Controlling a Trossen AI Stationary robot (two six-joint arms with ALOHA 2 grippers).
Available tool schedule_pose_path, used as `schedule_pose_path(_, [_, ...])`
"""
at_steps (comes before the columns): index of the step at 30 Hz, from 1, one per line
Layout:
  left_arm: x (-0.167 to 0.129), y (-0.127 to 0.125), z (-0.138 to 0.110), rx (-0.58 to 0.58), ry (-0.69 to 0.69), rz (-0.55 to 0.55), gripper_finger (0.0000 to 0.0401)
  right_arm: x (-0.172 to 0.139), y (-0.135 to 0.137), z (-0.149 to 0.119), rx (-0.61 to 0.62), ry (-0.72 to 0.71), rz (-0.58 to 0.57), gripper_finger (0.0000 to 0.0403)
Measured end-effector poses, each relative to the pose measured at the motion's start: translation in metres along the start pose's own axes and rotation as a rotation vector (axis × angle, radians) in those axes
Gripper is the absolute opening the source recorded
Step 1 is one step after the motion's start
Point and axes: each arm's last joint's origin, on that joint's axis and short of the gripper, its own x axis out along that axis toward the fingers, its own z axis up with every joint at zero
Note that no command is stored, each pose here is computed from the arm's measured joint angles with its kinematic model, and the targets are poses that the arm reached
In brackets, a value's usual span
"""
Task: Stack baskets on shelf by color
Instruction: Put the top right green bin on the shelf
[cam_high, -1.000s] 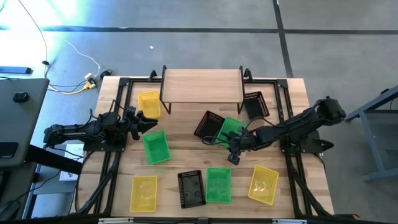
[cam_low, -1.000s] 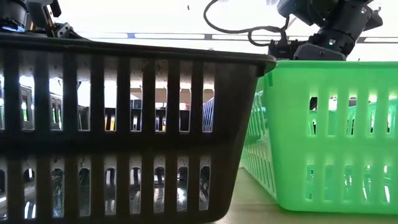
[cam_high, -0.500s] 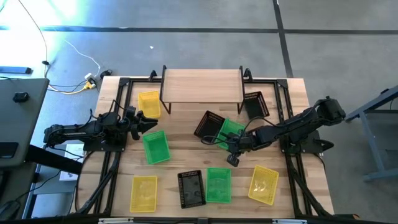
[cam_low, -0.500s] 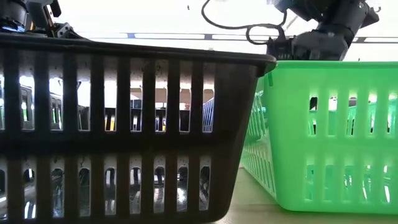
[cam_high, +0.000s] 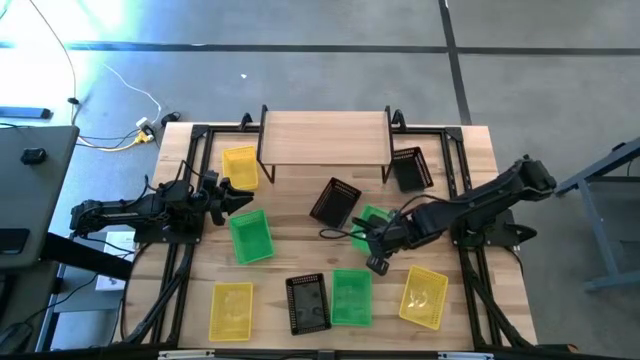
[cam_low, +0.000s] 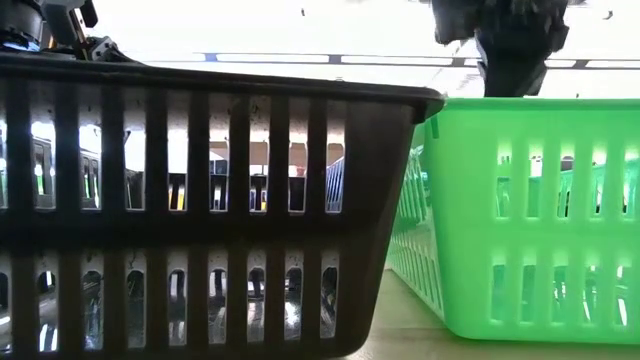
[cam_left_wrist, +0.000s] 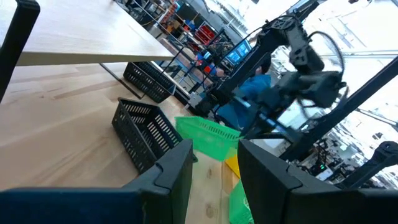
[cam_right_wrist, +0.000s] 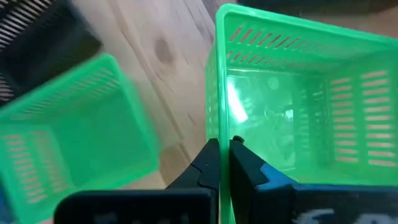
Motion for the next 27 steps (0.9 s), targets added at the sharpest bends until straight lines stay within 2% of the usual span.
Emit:
schedule_pose_path(7, [0.0, 0.0, 0.0, 0.0, 0.0, 0.0, 0.0117, -0.028, 0.014, 0.019, -0.019, -0.077, 0.058, 0.0])
schedule_pose_path(13, [0.0, 0.0, 0.0, 0.002, 0.0, 0.0, 0.0117, -0.048, 0.02, 0.032, -0.127, -0.164, 0.047, 0.0])
schedule_pose_path(21, [0.0, 0.0, 0.0, 0.06, 0.0, 0.0, 0.0117, -0.071, 0.012, 0.05, -0.425, -0.26, -0.126, 0.0])
schedule_pose_path(27, [0.0, 0.0, 0.0, 0.061, 0.0, 0.0, 0.0117, -0.085, -0.009, 0.06, -0.63, -0.296, -0.29, 0.0])
